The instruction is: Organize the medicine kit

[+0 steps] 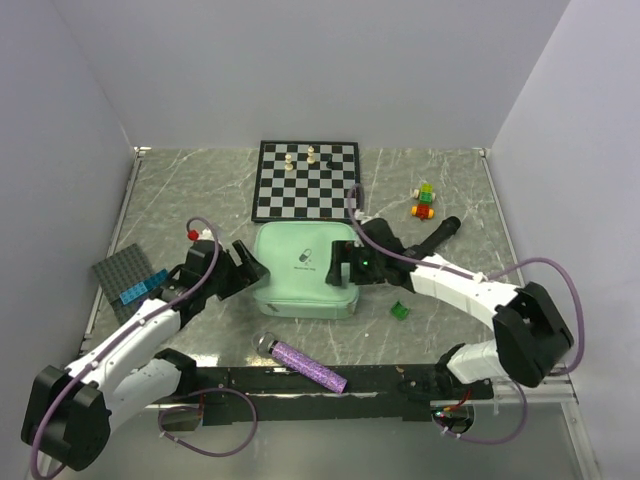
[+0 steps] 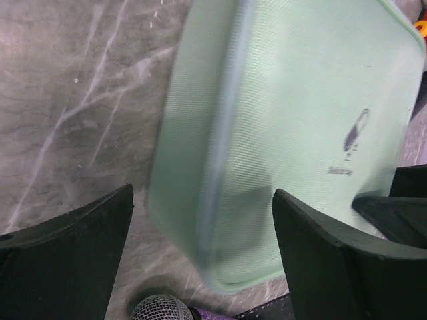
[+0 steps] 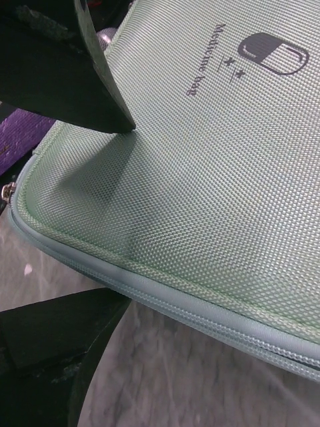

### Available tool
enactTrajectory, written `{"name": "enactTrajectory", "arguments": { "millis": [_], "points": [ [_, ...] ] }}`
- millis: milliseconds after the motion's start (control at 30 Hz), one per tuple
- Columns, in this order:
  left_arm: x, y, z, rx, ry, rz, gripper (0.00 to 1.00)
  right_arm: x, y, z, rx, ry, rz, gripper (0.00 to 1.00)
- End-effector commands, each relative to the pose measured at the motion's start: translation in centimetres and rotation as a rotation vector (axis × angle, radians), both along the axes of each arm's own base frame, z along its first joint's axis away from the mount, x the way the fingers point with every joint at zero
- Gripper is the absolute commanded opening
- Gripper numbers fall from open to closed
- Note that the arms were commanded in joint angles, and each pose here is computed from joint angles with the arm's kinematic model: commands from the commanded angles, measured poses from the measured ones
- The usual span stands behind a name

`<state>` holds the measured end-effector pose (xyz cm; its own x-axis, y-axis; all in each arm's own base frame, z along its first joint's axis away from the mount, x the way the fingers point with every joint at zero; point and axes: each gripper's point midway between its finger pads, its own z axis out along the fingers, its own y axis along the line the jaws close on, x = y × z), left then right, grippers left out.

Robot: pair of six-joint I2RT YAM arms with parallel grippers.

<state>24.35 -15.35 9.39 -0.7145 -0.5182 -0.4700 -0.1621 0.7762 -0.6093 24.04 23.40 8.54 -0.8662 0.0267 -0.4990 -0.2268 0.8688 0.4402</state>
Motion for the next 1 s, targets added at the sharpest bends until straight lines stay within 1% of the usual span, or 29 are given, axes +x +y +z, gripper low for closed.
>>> {"name": "enactTrajectory", "arguments": {
  "millis": [0, 100, 167, 267, 367, 433, 500, 600, 700, 833, 967],
  "points": [
    [1.8, 1.5, 2.9, 0.040, -0.087, 0.042, 0.89, -1.1, 7.8, 2.8, 0.150, -0.013, 0.136, 1.00],
    [2.2, 2.7, 2.5, 0.070, -0.061, 0.064, 0.89, -1.1, 10.2, 2.9, 0.154, 0.002, 0.153, 1.00],
    [2.2, 3.1, 2.4, 0.080, -0.043, 0.069, 0.88, -0.9, 10.4, 2.7, 0.135, 0.008, 0.137, 0.99],
    [2.2, 3.9, 3.1, 0.115, -0.043, 0.096, 0.88, -0.1, 7.9, 2.7, 0.029, -0.036, 0.054, 1.00],
    [2.3, 5.2, 5.3, 0.157, -0.097, 0.132, 0.89, -0.3, 4.7, 4.0, -0.052, -0.111, 0.006, 1.00],
    [2.6, 5.9, 7.0, 0.182, -0.150, 0.149, 0.90, -1.2, 3.0, 4.6, -0.085, -0.148, 0.004, 1.00],
    [2.8, 5.9, 7.8, 0.192, -0.184, 0.139, 0.91, -2.6, 2.4, 5.1, -0.087, -0.178, 0.030, 1.00],
    [3.5, 5.6, 7.0, 0.201, -0.157, 0.129, 0.92, -4.5, 1.7, 4.5, -0.103, -0.173, 0.041, 1.00],
    [4.3, 4.7, 5.4, 0.186, -0.104, 0.106, 0.93, -5.4, 1.0, 3.8, -0.070, -0.155, 0.023, 1.00],
    [5.0, 2.0, 3.9, 0.110, -0.054, -0.007, 0.92, -5.4, 0.9, 4.5, -0.020, -0.167, 0.006, 1.00],
    [5.2, -0.1, 4.1, 0.045, -0.069, -0.111, 0.89, -5.1, 0.8, 5.0, -0.029, -0.181, 0.004, 1.00]
  ]
}}
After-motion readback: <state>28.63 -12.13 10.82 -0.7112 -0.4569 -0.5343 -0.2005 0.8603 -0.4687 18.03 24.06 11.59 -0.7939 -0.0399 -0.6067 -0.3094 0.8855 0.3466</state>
